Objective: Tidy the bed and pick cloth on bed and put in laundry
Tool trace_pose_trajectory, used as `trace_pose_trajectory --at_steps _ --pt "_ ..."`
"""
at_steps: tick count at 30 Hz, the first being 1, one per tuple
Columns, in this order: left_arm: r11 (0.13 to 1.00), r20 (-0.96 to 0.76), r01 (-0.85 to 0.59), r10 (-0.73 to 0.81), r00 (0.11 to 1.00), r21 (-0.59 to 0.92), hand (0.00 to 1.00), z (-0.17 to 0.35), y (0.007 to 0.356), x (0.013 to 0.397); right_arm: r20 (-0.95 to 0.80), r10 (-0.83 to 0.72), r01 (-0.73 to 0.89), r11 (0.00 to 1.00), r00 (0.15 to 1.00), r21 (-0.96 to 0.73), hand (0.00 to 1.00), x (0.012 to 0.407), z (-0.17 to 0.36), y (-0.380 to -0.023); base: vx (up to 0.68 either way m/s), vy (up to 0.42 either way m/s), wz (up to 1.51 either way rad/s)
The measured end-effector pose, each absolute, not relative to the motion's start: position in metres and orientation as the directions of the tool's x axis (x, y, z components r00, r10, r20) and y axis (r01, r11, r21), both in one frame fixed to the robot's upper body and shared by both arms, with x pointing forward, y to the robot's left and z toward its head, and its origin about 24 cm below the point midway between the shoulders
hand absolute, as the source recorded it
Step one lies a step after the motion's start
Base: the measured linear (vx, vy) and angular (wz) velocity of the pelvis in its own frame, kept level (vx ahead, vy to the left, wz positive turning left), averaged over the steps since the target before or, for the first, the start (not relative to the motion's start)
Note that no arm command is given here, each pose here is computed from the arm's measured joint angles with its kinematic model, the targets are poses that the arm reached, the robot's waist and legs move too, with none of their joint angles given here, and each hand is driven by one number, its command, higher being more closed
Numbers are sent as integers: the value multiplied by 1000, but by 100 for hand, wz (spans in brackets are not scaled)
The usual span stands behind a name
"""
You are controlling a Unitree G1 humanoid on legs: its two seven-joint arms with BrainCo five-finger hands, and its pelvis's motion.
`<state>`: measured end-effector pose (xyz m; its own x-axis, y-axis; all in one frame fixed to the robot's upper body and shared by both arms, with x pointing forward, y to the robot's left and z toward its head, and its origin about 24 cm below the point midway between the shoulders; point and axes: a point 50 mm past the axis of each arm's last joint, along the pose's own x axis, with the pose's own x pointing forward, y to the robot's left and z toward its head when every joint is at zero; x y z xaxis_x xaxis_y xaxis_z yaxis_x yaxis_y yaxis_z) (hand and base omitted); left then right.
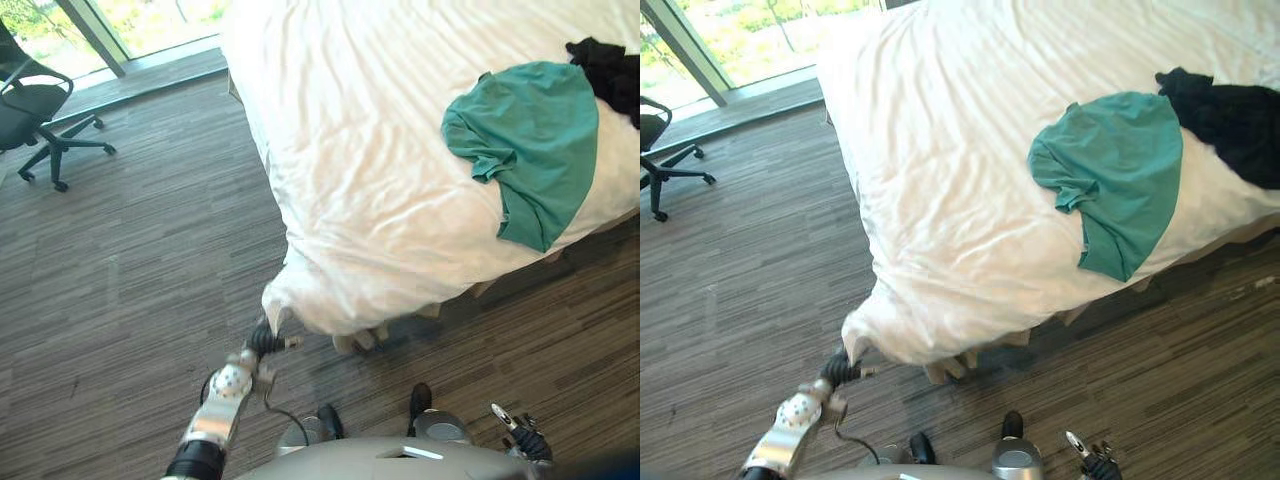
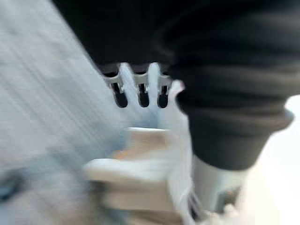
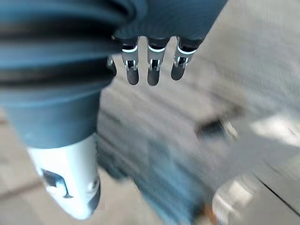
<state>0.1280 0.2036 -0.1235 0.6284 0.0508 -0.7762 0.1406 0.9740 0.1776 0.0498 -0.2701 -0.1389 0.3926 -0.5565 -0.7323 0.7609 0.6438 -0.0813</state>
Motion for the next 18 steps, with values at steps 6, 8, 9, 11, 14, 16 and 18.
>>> trace_pose_trajectory --at_steps 6,8,9,11,14,16,18 --pt "971 -932 -115 232 279 208 0 -163 216 36 -439 -742 812 582 506 -49 0 109 -88 -292 -42 10 0" --pt "956 -930 -170 276 242 239 0 -163 220 20 -269 -740 757 651 616 -57 0 140 -54 -303 -45 22 21" --pt "953 -930 -187 280 240 239 0 -163 220 19 -232 -726 734 676 648 -65 100 149 -47 -306 -24 36 40" --pt "944 -923 -238 289 254 229 0 -162 221 14 -82 -602 596 798 794 -88 100 188 -11 -308 -15 34 42" --pt "940 -908 -259 296 297 222 0 -161 222 19 25 -412 412 901 911 -137 100 228 22 -299 -3 19 39" --pt "936 -888 -287 302 346 206 0 -158 223 26 66 -228 237 955 971 -178 100 259 40 -281 20 -2 61" --pt "936 -873 -288 305 382 201 0 -155 224 33 81 -108 122 973 991 -194 100 280 50 -262 40 -16 53"
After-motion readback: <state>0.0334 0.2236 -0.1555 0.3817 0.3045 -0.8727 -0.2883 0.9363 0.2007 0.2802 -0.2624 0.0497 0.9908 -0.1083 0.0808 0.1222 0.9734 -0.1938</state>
